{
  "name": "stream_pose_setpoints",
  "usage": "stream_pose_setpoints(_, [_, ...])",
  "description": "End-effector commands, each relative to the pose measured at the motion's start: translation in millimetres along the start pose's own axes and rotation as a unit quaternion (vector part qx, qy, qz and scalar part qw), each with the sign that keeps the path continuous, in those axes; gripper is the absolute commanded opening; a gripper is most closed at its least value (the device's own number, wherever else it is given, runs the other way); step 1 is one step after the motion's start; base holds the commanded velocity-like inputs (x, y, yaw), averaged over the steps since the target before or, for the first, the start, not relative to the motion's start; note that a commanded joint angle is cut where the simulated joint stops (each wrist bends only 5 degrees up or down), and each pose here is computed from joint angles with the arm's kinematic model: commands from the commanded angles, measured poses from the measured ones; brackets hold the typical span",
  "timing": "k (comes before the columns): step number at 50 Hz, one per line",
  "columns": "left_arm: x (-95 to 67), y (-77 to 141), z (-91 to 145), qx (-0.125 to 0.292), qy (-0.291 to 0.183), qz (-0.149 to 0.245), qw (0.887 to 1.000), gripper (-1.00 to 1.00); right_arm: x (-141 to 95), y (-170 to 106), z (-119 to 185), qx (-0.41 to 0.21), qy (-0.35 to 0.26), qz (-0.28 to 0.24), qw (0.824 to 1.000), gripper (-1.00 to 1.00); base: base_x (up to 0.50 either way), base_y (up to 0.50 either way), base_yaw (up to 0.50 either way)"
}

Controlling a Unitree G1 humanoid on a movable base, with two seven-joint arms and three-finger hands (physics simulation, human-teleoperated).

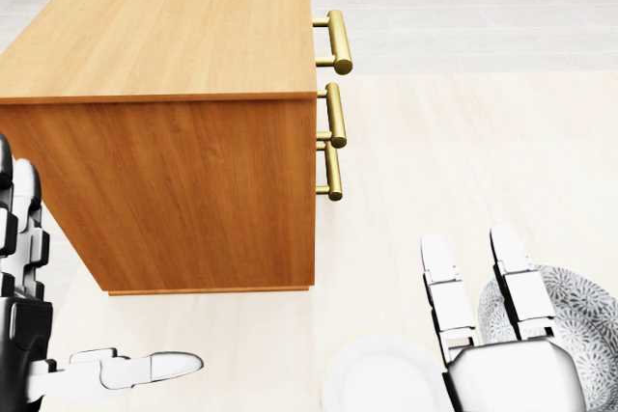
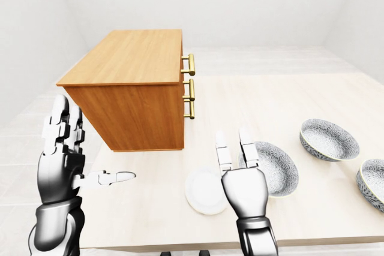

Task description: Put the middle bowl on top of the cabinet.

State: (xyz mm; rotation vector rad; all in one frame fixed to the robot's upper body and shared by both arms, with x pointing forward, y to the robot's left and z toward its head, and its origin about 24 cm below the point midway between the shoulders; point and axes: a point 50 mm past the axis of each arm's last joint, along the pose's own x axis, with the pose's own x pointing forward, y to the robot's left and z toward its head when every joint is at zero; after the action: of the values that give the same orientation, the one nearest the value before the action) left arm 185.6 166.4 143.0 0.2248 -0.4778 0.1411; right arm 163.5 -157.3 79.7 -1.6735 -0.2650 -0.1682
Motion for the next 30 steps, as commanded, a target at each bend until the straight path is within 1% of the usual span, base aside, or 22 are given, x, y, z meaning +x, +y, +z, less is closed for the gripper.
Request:
stream_pose_setpoints(1, [0.4,-1.1,-0.1,0.002,0.000,-0.001,1.000,1.00,-7.9,5.9,-7.4,-0.015,-0.002,0.004,1.000,1.00,0.00,0.00,0.00])
stream_pose_setpoints(5, [0.0,-0.8,-0.7,0.001,0.001,-0.001,1.000,1.00,-9.6,12.6,-7.9,-0.038,-0.004,0.011,0.999,1.00,0.00,0.00,0.00])
stream_pose_setpoints(7, [0.2,-0.9,0.0,0.001,0.000,-0.001,1.000,1.00,-10.8,11.7,-8.3,-0.043,-0.005,0.011,0.999,1.00,0.00,0.00,0.00])
stream_pose_setpoints(9, [0.5,-1.0,-0.5,0.001,0.000,-0.002,1.000,1.00,-12.2,11.3,-8.3,-0.069,-0.010,0.012,0.997,1.00,0.00,0.00,0.00])
stream_pose_setpoints(11, [0.3,-1.1,0.0,0.001,0.000,-0.002,1.000,1.00,-13.6,8.3,-8.0,-0.070,-0.010,0.011,0.997,1.00,0.00,0.00,0.00])
stream_pose_setpoints(12, [0.2,-1.1,-0.3,0.001,0.000,-0.003,1.000,1.00,-14.0,9.0,-8.2,-0.088,-0.013,0.013,0.996,1.00,0.00,0.00,0.00])
stream_pose_setpoints(14, [0.4,-1.1,-0.8,0.000,0.001,-0.003,1.000,1.00,-14.3,8.3,-8.8,-0.089,-0.013,0.011,0.996,1.00,0.00,0.00,0.00])
stream_pose_setpoints(20, [0.1,-1.5,-1.6,0.001,0.003,-0.004,1.000,1.00,-15.9,8.2,-10.9,-0.127,-0.011,0.012,0.992,1.00,0.00,0.00,0.00])
stream_pose_setpoints(30, [0.0,-1.9,-0.7,0.001,0.001,-0.006,1.000,1.00,-15.1,0.5,-19.5,-0.114,0.002,-0.001,0.993,1.00,0.00,0.00,0.00])
